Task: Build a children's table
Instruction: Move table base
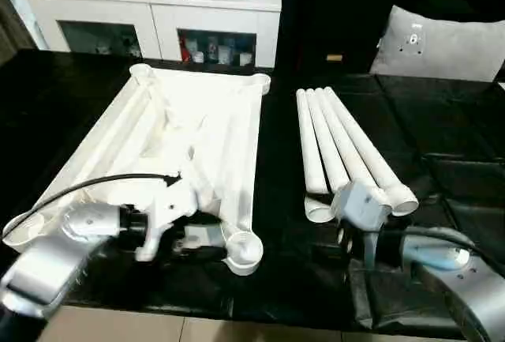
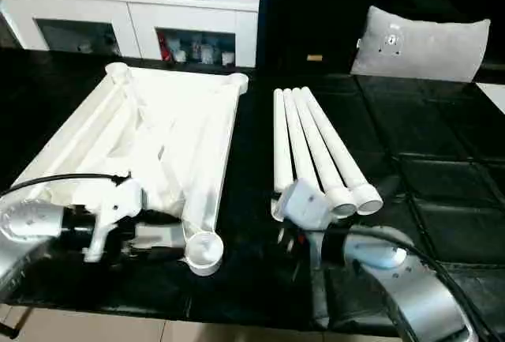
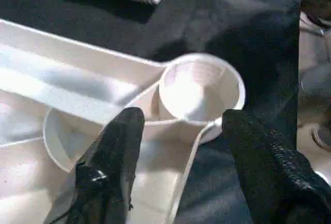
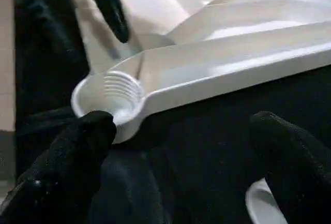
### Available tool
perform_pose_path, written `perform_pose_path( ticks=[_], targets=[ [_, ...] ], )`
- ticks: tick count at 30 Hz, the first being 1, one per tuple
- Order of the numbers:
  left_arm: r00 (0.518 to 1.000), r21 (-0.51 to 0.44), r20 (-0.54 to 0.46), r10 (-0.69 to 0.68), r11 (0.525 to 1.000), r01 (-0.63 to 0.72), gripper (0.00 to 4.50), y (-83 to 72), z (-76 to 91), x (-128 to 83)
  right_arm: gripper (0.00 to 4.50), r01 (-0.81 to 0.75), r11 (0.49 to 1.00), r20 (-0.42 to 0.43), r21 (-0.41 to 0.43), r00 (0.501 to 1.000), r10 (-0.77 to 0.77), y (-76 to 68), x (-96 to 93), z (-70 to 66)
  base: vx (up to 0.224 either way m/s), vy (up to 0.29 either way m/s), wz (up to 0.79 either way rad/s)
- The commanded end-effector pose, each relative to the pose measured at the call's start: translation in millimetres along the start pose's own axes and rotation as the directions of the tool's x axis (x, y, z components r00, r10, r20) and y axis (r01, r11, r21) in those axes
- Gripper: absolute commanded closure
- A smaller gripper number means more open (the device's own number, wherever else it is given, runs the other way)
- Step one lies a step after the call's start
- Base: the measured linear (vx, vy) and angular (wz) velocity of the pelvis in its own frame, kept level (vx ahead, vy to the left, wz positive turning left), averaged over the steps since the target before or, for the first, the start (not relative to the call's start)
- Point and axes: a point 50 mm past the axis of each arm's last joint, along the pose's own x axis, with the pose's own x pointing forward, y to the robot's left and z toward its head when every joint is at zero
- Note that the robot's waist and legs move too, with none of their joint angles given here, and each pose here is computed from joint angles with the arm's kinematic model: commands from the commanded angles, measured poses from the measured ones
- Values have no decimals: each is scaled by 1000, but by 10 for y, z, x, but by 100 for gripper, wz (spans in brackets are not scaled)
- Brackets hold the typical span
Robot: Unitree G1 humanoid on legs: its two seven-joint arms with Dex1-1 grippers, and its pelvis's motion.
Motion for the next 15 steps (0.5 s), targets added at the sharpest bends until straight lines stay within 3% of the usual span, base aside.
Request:
perform_pose_path(
  ticks=[1,11,15],
  targets=[
    [999,27,-31,-28,999,29,208,18,1,-17,0,-19,1000,1,-18,1000,19,22,-8,13,0,0,0],
    [986,100,-156,-64,992,80,288,78,-113,-74,0,-62,998,-37,-18,997,61,164,55,-48,0,0,0],
    [987,126,-152,-40,990,60,328,129,-119,-34,0,-71,997,-39,-20,997,70,219,91,-53,0,0,0]
  ],
)
